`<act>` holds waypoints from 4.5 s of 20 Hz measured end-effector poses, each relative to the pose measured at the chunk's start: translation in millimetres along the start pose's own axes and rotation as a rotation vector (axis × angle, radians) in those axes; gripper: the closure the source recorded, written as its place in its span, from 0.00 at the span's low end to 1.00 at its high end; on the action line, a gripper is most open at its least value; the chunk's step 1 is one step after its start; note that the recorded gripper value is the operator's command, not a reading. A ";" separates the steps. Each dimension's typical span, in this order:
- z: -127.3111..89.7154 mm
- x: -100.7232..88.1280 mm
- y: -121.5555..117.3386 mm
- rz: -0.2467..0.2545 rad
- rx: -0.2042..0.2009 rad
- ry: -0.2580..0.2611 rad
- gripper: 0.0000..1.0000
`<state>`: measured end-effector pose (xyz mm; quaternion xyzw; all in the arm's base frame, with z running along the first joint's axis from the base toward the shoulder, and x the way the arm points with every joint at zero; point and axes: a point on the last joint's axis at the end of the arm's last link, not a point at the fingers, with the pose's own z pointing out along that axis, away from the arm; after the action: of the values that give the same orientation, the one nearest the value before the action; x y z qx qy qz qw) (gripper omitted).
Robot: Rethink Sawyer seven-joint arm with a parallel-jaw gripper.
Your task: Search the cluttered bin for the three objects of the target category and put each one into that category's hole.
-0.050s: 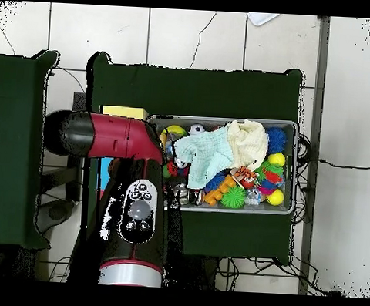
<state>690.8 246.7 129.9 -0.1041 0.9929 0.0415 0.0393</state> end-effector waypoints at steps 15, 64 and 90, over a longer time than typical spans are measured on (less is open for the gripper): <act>-3.2 2.5 -16.2 -0.033 0.055 -0.004 1.00; -52.8 -8.4 57.1 0.204 -0.156 0.089 1.00; 62.7 48.4 78.2 0.157 -0.039 0.212 1.00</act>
<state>631.5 318.8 69.2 -0.0307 0.9956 0.0526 -0.0711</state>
